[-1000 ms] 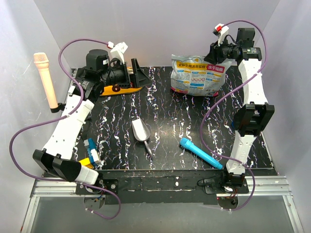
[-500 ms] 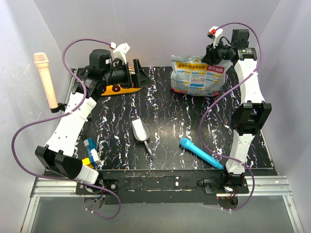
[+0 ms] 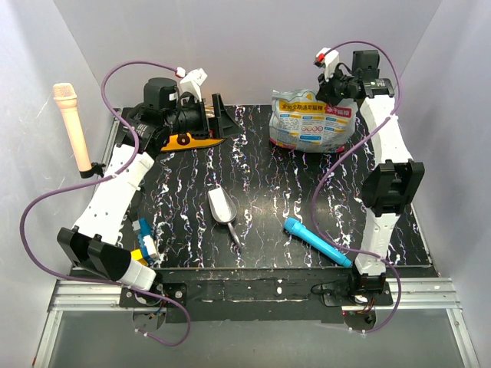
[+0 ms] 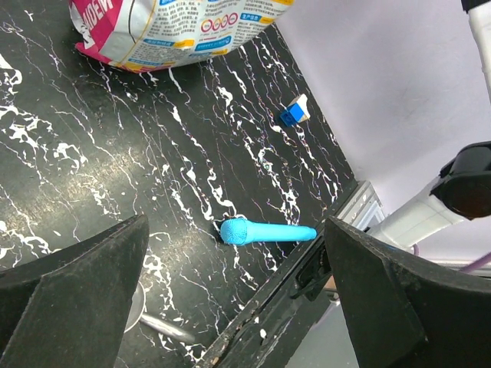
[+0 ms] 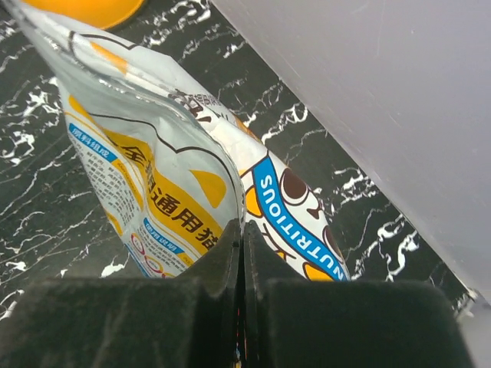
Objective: Serve the pet food
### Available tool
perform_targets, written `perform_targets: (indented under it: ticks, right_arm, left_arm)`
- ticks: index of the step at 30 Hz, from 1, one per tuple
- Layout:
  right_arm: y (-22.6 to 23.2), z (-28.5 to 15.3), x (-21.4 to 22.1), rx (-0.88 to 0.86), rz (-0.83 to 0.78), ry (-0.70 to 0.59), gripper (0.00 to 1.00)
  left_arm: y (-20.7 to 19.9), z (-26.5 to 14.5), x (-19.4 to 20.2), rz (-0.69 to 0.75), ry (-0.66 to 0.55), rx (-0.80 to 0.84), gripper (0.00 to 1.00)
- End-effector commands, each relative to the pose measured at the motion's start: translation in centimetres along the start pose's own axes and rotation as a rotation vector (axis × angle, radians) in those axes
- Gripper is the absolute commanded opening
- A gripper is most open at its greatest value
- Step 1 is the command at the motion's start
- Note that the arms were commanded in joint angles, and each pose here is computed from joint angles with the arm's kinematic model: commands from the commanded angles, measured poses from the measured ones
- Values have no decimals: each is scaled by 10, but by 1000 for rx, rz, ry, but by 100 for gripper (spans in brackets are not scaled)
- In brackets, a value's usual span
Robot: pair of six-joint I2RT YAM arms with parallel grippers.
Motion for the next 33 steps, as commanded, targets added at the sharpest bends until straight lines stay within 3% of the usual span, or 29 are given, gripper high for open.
perform_targets:
  ticks: [1, 7, 11, 15, 20, 22, 24, 28, 33]
  right_arm:
    - [25, -11, -26, 92, -44, 101, 1]
    - [75, -23, -50, 171, 139, 136, 1]
    - [122, -35, -66, 146, 230, 121, 1]
    - [163, -41, -67, 229, 206, 116, 1]
    - [177, -49, -65, 224, 278, 113, 1]
    - [181, -56, -69, 227, 299, 98, 1]
    - [186, -61, -71, 214, 298, 91, 1]
    - [194, -67, -69, 189, 291, 87, 1]
    - [204, -69, -74, 145, 294, 89, 1]
  left_arm:
    - [-9, -7, -4, 26, -41, 21, 98]
    - [-13, -10, -11, -48, -97, -21, 98]
    - [-7, -13, -6, -197, -127, -135, 98]
    - [1, -11, 12, -369, -110, -157, 98]
    - [34, 28, 50, -912, 2, -127, 98]
    - [50, 49, 59, -1223, 52, -142, 98]
    - [61, 68, 62, -1373, 50, -154, 98]
    - [60, 109, 44, -1398, -45, -170, 98]
    - [44, 153, 33, -1420, -58, -153, 98]
Point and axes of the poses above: each gripper's point midway between its finger pads, its own z axis out along the fingers, its own y axis along the line the jaws close on, x = y × z, the point moved 9 cm from there along -z, back along the fingers, and after that the axes turned 13 degrees about -z, right-handed, at the moved point
